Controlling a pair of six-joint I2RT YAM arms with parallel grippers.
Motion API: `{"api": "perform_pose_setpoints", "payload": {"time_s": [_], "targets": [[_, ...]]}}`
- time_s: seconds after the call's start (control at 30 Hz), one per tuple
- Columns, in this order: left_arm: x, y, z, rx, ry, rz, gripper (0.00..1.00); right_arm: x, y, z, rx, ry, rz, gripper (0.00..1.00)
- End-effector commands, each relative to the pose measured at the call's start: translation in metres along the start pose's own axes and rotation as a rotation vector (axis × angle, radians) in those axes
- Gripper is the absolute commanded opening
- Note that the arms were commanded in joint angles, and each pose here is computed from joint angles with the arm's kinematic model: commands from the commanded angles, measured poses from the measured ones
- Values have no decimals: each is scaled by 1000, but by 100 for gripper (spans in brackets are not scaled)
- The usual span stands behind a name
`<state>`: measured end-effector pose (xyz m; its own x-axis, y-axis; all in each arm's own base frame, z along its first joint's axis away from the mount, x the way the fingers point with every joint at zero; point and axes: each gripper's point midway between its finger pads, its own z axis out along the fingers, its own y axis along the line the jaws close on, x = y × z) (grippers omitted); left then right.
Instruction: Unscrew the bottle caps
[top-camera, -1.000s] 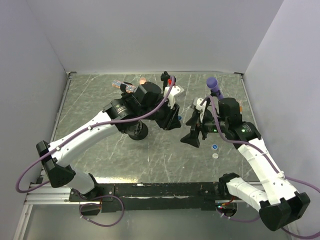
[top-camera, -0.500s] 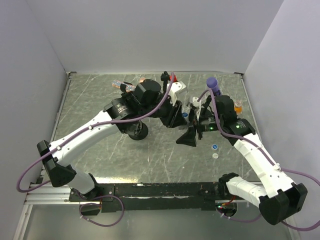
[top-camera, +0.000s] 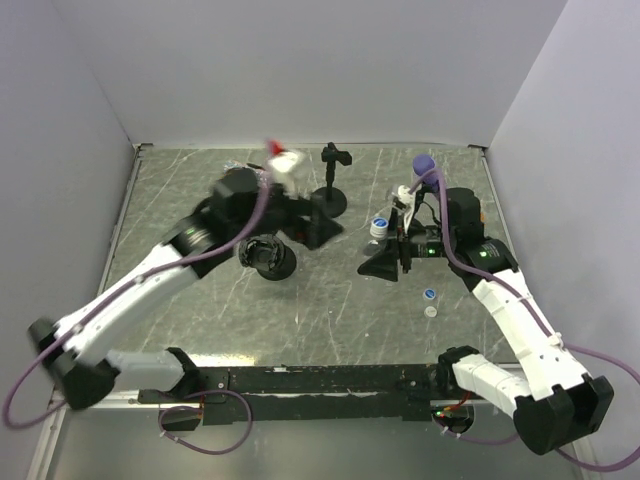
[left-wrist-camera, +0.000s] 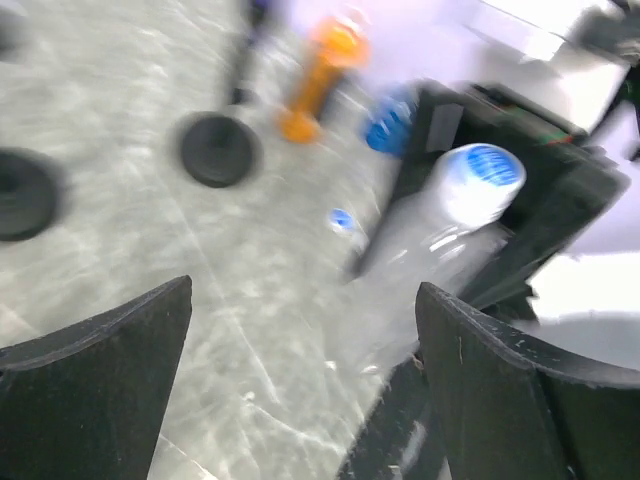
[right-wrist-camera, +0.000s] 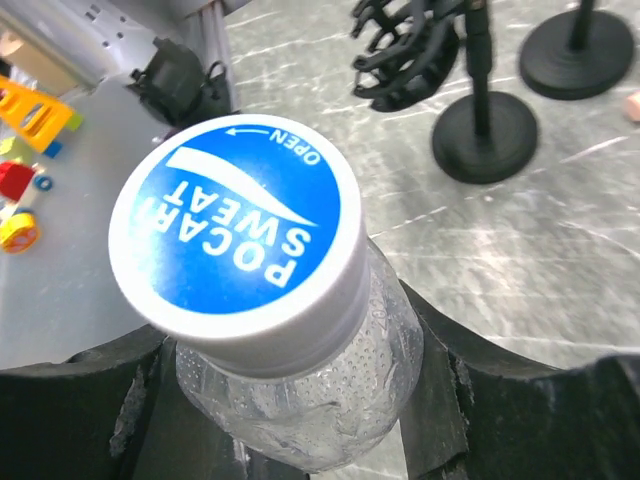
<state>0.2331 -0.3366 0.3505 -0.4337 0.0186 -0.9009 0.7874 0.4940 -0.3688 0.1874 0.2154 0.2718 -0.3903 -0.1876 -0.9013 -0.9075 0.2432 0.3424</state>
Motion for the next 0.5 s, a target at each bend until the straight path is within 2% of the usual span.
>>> {"api": "perform_pose_setpoints", "payload": {"time_s": [0.0,0.1,0.2,0.3,0.47], "targets": [[-39,2,-69,25,-285,0,97,-12,-3,-13,40,-57,-31,38],[-8,-23,-80,198,-276,69,97,-26,-10,-16,90,-81,-6,39],[24,-46,-69,254,-273,108,97,-43,-20,-19,170,-113,86,40],[42,-59,-38,190,-241,149,97,-53,-26,-19,212,-133,193,40],[49,-55,8,51,-225,123,98,-56,-29,-22,269,-177,310,40]]}}
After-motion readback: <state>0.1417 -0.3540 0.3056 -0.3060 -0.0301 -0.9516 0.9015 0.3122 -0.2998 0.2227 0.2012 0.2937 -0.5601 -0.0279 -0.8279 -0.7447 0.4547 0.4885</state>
